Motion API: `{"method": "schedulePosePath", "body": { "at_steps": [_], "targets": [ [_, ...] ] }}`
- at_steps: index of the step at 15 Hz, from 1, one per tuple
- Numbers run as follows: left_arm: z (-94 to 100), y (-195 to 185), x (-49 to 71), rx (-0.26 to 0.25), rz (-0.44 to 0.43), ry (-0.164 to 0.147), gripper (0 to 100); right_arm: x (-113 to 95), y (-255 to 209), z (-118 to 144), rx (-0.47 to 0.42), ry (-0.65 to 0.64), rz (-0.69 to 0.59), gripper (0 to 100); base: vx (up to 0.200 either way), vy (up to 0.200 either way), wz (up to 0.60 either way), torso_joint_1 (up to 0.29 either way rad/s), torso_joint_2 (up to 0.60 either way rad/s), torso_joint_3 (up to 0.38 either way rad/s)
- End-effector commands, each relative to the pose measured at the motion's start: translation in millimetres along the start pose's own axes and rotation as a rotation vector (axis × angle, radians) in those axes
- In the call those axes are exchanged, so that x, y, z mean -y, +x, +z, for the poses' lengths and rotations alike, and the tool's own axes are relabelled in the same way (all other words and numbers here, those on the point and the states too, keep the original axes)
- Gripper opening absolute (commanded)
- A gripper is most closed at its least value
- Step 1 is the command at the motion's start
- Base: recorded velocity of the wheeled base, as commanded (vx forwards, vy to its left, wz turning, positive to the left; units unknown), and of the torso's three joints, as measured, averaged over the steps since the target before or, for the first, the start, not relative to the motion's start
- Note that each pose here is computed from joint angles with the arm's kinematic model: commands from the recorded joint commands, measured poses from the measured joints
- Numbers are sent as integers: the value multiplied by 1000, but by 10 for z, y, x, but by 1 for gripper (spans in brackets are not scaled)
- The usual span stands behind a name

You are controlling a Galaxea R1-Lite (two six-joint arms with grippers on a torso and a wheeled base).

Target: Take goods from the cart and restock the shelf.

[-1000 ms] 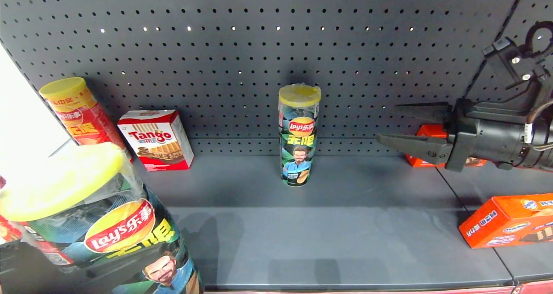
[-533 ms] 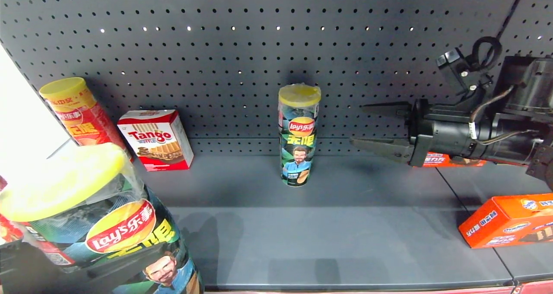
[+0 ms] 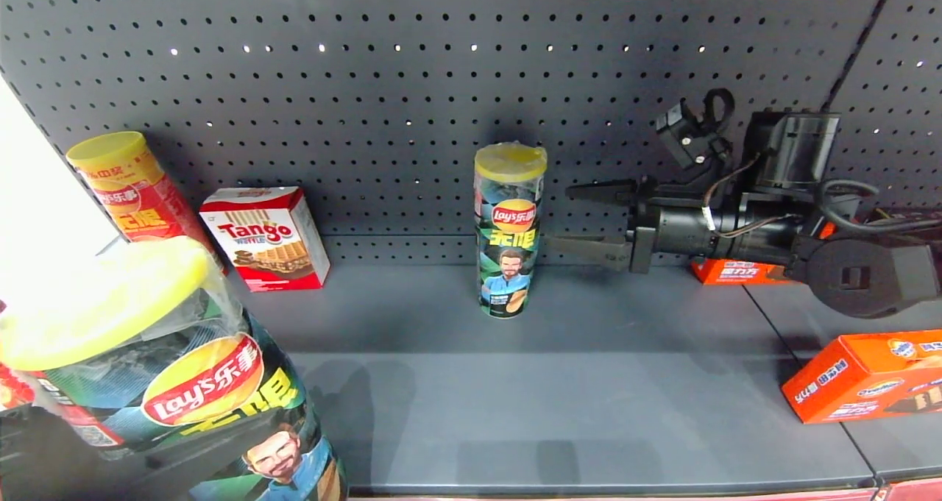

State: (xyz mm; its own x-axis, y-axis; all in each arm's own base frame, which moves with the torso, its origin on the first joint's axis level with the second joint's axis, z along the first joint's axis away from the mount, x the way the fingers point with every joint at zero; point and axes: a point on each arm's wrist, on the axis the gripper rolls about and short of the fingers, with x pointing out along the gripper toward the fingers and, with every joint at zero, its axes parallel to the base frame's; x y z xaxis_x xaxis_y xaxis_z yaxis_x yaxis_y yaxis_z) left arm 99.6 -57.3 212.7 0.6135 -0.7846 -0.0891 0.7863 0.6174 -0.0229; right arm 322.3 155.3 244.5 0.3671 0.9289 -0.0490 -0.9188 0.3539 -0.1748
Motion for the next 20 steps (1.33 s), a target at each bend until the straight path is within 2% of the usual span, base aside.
{"method": "schedulePosePath", "body": {
  "at_steps": [1, 13, 20],
  "targets": [
    [-14, 24, -11, -9, 0, -4, 0, 58, 160, -130, -15, 16, 18, 100, 0, 0, 0, 0, 0, 0],
    [-17, 16, -13, -7, 11, -3, 0, 129, 561, -497, -29, 37, 76, 100, 0, 0, 0, 0, 0, 0],
    [-39, 14, -16, -13, 15, -7, 0, 184, 803, -589, -16, 29, 98, 100, 0, 0, 0, 0, 0, 0]
  ]
}}
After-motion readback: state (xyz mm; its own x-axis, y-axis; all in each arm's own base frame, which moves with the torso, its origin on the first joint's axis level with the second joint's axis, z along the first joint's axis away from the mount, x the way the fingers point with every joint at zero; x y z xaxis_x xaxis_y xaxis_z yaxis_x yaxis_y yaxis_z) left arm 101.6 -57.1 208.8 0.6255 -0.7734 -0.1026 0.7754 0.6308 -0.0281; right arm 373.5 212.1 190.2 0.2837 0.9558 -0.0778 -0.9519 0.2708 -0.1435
